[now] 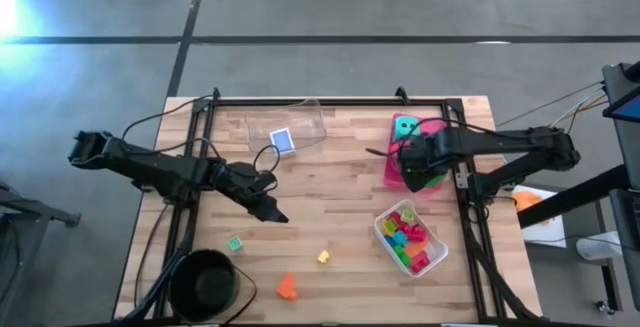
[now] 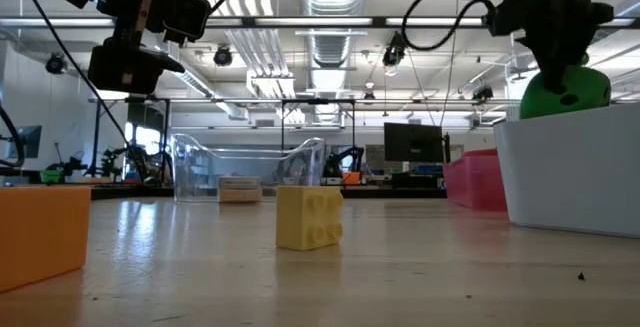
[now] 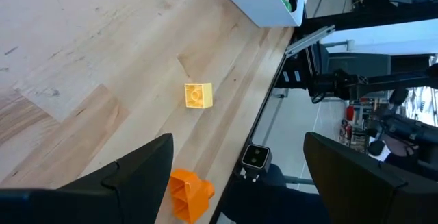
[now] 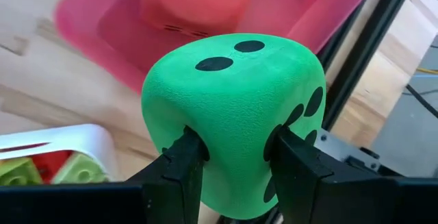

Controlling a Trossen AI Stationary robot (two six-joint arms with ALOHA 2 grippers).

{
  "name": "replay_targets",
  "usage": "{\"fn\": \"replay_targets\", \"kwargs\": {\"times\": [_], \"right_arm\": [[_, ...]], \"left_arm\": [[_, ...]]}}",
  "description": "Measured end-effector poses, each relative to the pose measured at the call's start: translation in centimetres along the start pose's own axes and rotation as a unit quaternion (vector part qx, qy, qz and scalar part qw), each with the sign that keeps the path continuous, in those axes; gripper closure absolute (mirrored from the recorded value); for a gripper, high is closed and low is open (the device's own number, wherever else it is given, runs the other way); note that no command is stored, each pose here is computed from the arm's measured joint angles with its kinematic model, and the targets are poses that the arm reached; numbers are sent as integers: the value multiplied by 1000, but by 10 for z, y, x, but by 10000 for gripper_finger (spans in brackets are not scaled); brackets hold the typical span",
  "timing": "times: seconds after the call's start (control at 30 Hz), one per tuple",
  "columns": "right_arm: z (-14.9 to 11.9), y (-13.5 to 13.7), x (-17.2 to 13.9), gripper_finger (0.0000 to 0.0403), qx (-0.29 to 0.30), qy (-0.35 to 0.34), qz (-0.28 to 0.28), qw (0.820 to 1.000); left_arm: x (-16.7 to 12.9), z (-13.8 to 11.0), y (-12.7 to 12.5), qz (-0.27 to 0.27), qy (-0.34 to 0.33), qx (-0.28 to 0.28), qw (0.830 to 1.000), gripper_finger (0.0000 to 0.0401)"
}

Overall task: Pick & Place Toys
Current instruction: Put the green dice into the red bin

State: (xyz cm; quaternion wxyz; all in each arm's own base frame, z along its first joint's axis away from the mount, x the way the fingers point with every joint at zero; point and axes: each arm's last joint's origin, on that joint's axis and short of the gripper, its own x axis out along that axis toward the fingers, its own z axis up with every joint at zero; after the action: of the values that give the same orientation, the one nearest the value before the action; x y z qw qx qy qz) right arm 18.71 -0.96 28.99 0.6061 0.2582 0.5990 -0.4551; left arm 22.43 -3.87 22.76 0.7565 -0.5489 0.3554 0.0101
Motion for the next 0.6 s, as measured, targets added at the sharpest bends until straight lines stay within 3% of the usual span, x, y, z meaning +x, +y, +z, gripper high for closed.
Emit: {"fn": "replay_targets", "kwargs": {"times": [0.6], "right_arm": [[15, 23, 36, 282, -93, 49, -78, 991]], "left_arm": [[0, 0, 0, 0, 2, -2, 1000, 73]]}}
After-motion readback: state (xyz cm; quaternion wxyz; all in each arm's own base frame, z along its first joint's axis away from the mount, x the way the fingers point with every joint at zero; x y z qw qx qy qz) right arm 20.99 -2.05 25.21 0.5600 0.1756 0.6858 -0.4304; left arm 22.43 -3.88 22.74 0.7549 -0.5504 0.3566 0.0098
